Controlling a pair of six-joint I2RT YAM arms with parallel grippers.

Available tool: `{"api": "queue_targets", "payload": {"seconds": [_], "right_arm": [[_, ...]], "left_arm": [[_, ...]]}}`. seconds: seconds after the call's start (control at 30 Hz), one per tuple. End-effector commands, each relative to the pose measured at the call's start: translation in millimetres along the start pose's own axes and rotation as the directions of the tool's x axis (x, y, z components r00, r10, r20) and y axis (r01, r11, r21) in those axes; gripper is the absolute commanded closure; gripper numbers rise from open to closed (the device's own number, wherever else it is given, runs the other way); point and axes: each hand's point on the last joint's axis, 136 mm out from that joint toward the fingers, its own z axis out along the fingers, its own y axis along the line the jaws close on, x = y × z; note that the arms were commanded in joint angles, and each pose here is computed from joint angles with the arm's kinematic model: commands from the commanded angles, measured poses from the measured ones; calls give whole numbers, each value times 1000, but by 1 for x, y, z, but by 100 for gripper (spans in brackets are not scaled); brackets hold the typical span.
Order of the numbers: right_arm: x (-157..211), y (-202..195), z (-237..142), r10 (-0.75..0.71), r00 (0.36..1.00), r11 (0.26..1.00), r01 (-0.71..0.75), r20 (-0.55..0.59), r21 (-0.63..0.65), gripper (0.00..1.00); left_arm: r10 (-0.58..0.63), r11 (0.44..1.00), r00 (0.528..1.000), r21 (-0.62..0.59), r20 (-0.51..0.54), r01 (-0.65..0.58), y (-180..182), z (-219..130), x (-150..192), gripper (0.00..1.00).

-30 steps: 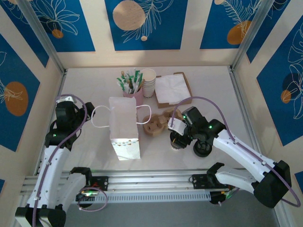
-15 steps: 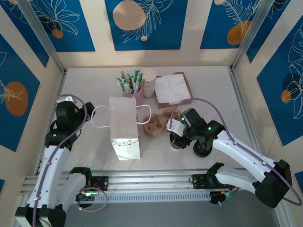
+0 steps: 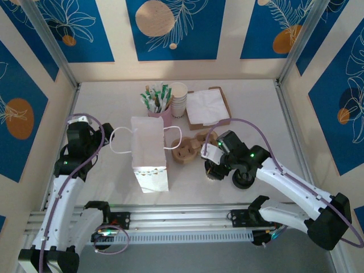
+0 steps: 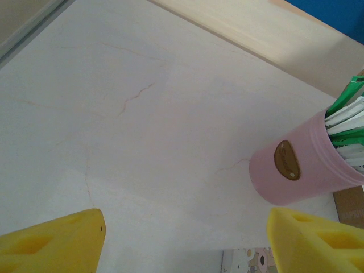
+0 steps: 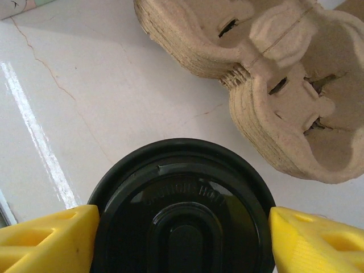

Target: Pack the takeout coffee

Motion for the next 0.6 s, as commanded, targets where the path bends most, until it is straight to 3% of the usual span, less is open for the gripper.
{"api": "queue_targets", "payload": {"seconds": [0.0, 0.13, 0.23, 0.4, 0.57], "right_arm": [[-20, -7, -22, 4, 997, 1000, -6, 80, 24, 21], [-39, -9, -42, 9, 990, 1000, -12, 143, 22, 5], [-42, -7, -47, 6, 988, 1000, -8, 152, 12, 1], [-56, -11, -62, 44, 977, 998, -50, 207, 23, 1], [-85, -40, -89, 165, 929, 972, -209, 330, 103, 1]], "left_arm": [[-13, 1000, 1000, -2, -2, 13, 2, 1, 2, 25], [-14, 1000, 1000, 3, -12, 14, 1, 4, 4, 25], [-14, 1000, 1000, 3, -16, 14, 1, 4, 5, 25], [-11, 1000, 1000, -1, -11, 11, 2, 3, 4, 25], [-11, 1000, 1000, -4, -3, 11, 2, 2, 2, 25]]}}
